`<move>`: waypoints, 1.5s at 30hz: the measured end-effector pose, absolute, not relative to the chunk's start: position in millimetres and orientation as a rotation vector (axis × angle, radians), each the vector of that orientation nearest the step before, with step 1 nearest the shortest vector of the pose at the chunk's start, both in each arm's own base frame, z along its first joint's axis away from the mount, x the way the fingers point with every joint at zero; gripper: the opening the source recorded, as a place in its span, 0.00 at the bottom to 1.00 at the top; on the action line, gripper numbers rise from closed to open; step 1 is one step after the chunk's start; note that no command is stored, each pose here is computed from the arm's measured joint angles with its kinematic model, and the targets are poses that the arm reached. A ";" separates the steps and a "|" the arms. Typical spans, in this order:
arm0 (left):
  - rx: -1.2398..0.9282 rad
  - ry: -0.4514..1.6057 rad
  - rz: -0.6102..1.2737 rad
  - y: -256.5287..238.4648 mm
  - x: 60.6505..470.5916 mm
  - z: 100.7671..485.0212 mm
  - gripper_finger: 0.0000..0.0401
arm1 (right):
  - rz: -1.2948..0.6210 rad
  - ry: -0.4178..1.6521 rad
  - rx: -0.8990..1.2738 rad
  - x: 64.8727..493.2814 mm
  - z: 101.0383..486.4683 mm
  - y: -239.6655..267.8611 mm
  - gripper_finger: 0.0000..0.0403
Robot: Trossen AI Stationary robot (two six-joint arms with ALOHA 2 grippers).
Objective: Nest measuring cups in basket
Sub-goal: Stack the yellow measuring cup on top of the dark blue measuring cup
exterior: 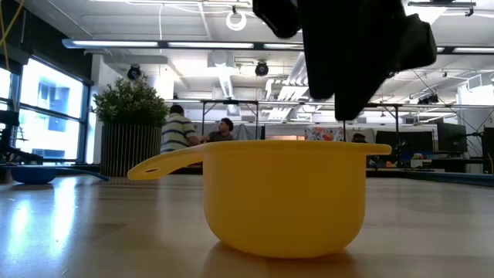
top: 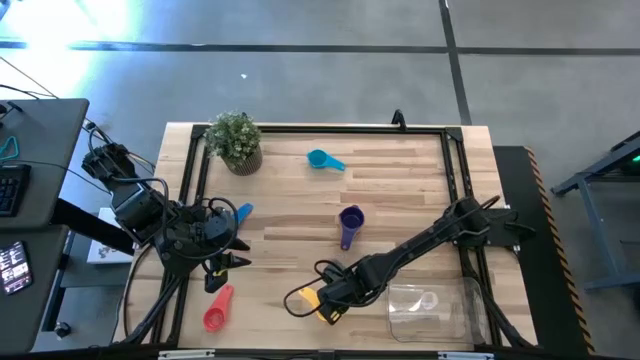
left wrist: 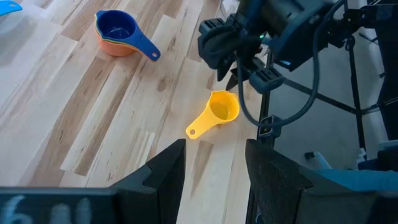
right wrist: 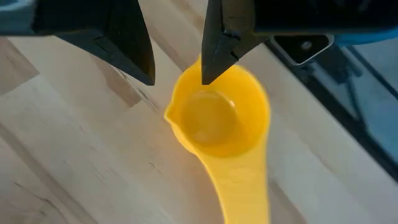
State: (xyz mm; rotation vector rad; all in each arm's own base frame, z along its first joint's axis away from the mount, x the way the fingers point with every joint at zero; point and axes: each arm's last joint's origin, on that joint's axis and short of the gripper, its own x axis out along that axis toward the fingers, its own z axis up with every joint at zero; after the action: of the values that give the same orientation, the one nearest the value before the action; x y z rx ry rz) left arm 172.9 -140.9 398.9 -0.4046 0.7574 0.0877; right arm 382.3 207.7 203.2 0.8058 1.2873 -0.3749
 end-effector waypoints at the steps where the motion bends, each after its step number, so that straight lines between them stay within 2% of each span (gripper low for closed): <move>1: -0.405 0.757 0.088 -140.9 172.9 398.8 0.40 | -0.379 1.292 0.803 382.9 200.5 208.1 0.31; 19: -0.397 0.741 0.106 -140.2 173.2 399.1 0.40 | -0.429 1.341 0.795 389.4 168.1 212.4 0.31; 22: -0.391 0.740 0.103 -140.3 173.2 399.1 0.40 | -0.430 1.343 0.796 389.4 168.1 212.3 0.26; 27: -0.389 0.740 0.104 -140.2 173.2 399.1 0.40 | -0.420 1.354 0.798 390.0 168.1 211.0 0.04; 28: -0.389 0.740 0.104 -140.2 173.2 399.1 0.40 | -0.410 1.356 0.789 390.3 168.1 210.6 0.02; 36: -0.389 0.740 0.103 -140.2 173.2 399.2 0.40 | -0.337 1.390 0.733 393.3 169.8 204.2 0.01; 45: -0.373 0.739 0.101 -139.8 173.5 399.1 0.40 | -0.190 1.367 0.552 410.6 210.9 183.9 0.01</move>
State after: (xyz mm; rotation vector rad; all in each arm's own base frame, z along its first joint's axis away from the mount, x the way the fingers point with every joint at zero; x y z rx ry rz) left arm 173.5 -139.8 399.1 -0.3732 0.7388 0.1008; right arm 410.6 183.9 210.9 0.5525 1.3665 -0.1903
